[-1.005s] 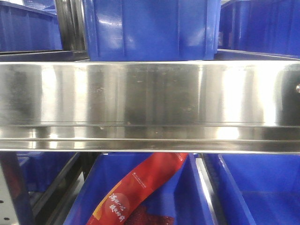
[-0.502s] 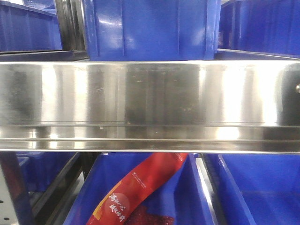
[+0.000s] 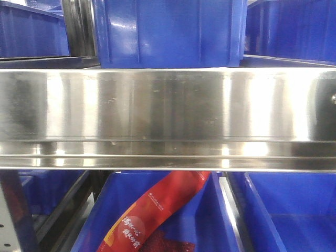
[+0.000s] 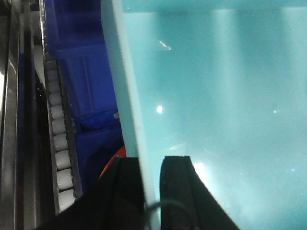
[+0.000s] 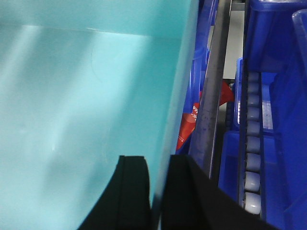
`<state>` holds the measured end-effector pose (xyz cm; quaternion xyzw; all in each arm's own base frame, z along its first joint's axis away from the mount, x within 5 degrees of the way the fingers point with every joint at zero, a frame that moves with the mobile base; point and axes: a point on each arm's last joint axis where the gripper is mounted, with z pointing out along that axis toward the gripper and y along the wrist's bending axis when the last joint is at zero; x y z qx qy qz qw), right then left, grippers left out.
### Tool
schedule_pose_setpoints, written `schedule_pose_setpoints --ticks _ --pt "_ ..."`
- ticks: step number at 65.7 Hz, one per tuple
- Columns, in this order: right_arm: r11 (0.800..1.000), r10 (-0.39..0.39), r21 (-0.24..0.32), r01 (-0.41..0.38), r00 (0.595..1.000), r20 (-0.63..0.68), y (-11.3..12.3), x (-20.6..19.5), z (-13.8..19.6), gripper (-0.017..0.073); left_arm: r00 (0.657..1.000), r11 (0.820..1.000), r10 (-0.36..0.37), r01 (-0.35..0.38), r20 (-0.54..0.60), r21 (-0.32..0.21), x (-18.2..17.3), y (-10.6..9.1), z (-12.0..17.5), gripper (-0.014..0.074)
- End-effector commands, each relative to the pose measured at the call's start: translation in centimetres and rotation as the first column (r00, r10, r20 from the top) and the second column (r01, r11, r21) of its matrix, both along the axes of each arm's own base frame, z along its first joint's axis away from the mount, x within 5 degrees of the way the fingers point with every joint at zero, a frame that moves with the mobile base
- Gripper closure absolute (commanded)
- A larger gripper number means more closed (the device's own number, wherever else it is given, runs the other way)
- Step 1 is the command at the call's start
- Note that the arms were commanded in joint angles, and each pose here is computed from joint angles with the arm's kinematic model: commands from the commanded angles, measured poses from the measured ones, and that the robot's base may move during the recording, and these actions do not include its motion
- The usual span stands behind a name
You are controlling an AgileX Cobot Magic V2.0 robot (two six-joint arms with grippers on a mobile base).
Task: Fetch blue bin and place on conveyor start
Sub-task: 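Lift the light-blue bin with both grippers and pull it off the shelf, then hold the bin with both grippers while the base turns away from the rack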
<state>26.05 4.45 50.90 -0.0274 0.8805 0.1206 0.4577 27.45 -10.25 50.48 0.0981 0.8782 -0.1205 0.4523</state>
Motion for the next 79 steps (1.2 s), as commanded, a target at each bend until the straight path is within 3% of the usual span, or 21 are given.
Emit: schedule_pose_setpoints --ticks 1,79 --pt "0.999 -0.02 -0.047 0.023 0.998 0.065 -0.6 -0.13 0.7 0.0711 0.998 1.0 -0.009 0.01 0.063 -0.007 -0.63 0.16 1.02 0.0705" --pt "0.999 -0.02 -0.047 0.023 0.998 0.065 -0.6 -0.13 0.7 0.0711 0.998 1.0 -0.009 0.01 0.063 -0.007 -0.63 0.16 1.02 0.0705"
